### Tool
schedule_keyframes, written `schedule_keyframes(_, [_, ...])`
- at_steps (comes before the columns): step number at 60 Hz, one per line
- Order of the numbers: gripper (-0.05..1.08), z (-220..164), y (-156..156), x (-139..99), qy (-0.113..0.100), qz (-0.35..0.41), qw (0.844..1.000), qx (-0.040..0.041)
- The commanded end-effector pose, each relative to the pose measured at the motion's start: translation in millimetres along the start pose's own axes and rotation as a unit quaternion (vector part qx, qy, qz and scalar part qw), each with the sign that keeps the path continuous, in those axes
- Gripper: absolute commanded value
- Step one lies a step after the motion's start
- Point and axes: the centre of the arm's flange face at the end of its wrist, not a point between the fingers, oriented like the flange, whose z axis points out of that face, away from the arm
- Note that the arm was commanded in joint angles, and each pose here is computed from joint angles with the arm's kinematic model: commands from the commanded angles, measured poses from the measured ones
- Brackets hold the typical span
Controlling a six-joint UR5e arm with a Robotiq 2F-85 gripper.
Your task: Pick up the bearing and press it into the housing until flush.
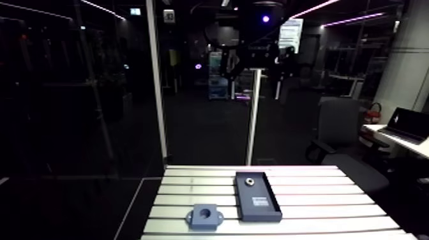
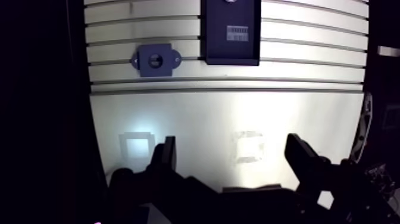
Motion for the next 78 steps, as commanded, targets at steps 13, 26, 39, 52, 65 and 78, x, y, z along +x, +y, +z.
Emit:
schedule_keyframes(13, [0.01,14.8,13.8,36.5,0.011,-0.015,1.000,-0.0022])
schedule_keyframes(26, [0.01,61.9,30.8,84.5,0.014,-0.002,1.000,-0.0036])
schedule_keyframes(39, [0.01,105.5,36.1,111.2,-0.014,0.001,1.000,-0.0019])
schedule_keyframes(52, [0.01,118.1,51.0,121.0,0.006,-0.001,1.000,-0.0041])
schedule_keyframes(65, [0.01,144.1,69.7,130.5,0.011,0.002,1.000,-0.0040])
schedule_keyframes(78, [0.01,159.4,69.5,141.7,0.020,0.001,1.000,-0.0008])
